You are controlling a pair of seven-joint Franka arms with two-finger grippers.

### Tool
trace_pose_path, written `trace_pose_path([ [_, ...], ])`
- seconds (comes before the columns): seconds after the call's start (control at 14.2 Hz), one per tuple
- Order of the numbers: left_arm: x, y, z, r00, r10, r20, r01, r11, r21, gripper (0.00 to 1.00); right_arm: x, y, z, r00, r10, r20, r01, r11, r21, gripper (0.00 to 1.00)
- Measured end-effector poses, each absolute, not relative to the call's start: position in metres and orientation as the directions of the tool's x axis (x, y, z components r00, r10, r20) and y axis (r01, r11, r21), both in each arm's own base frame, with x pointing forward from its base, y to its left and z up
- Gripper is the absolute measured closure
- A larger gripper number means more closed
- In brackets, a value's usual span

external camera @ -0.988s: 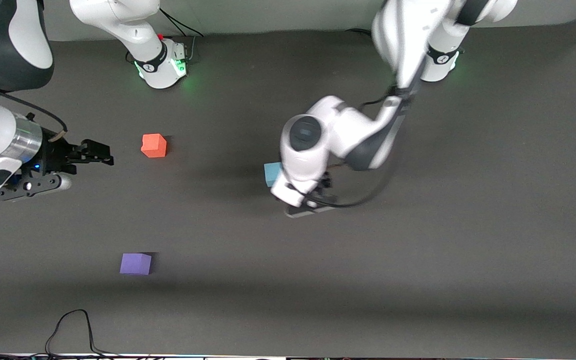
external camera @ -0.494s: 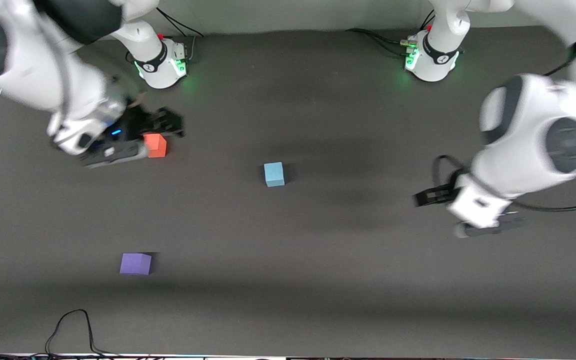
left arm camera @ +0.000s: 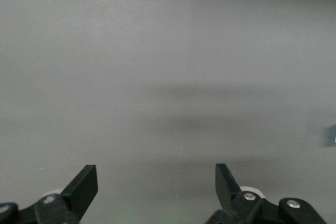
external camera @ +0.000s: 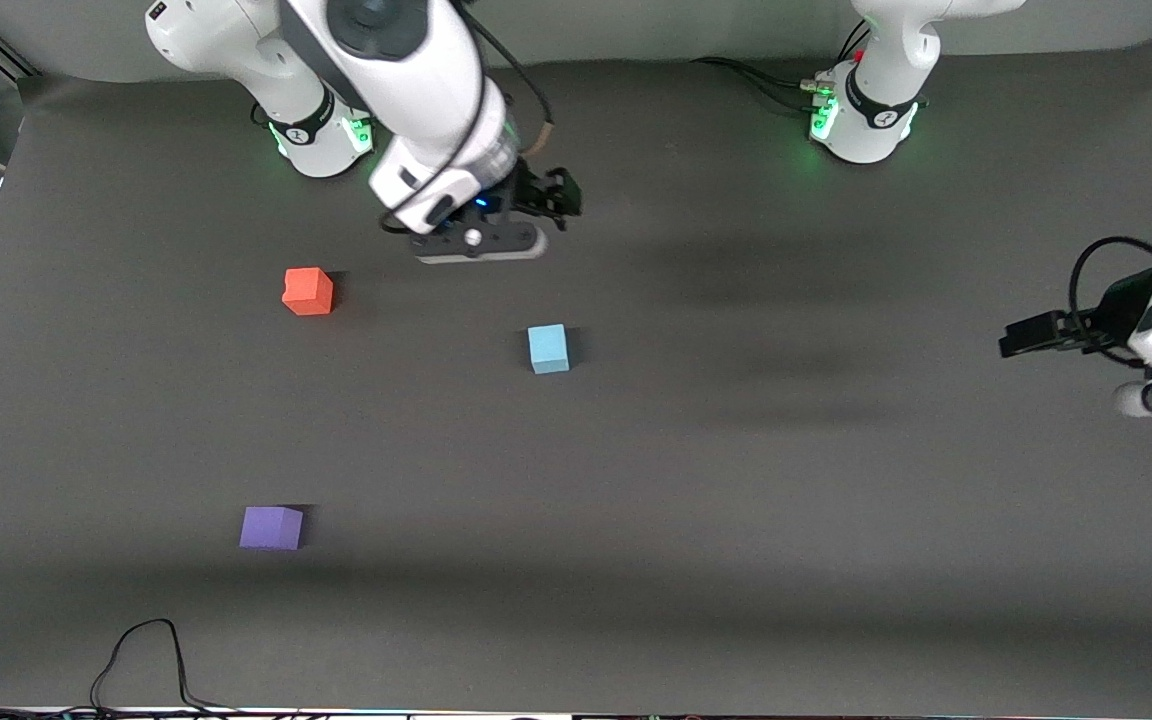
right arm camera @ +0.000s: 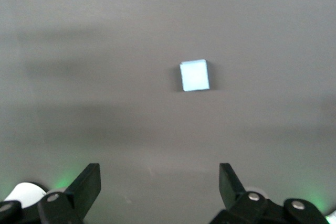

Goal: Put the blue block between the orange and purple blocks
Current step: 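Retract the left gripper while the right gripper reaches the blue cube, then lower the right gripper and grasp the blue cube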

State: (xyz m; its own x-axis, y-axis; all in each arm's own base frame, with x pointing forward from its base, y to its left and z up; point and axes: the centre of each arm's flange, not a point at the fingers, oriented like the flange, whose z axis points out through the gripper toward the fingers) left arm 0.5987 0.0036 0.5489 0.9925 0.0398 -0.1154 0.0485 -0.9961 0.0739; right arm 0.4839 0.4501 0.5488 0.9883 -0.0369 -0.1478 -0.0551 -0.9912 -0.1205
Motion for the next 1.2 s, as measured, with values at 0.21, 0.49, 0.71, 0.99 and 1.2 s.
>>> trace_pose_path([
  [0.21,0.582,0.006,0.568,0.995,0.031,-0.091,0.036,-0.998,0.045,0.0,0.499,0.446,0.508,0.99,0.015,-0.139,0.0,-0.995,-0.104,0.0],
  [0.49,0.572,0.006,0.58,0.997,0.025,-0.075,0.026,-1.0,0.012,0.0,0.502,0.43,0.416,0.996,0.02,-0.085,0.011,-0.994,-0.109,0.0],
  [0.71,0.572,0.002,0.58,0.997,0.016,-0.075,0.016,-1.0,0.008,0.0,0.486,0.418,0.344,0.999,0.018,-0.028,0.014,-0.992,-0.126,0.0],
  [0.99,0.572,-0.001,0.581,0.997,0.012,-0.074,0.012,-1.0,0.008,0.0,0.452,0.423,0.279,0.999,0.045,-0.01,0.044,-0.992,-0.115,0.0],
  [1.2,0.572,-0.001,0.582,0.997,0.011,-0.071,0.012,-1.0,0.008,0.0,0.44,0.435,0.252,0.998,0.069,-0.008,0.068,-0.992,-0.105,0.0],
])
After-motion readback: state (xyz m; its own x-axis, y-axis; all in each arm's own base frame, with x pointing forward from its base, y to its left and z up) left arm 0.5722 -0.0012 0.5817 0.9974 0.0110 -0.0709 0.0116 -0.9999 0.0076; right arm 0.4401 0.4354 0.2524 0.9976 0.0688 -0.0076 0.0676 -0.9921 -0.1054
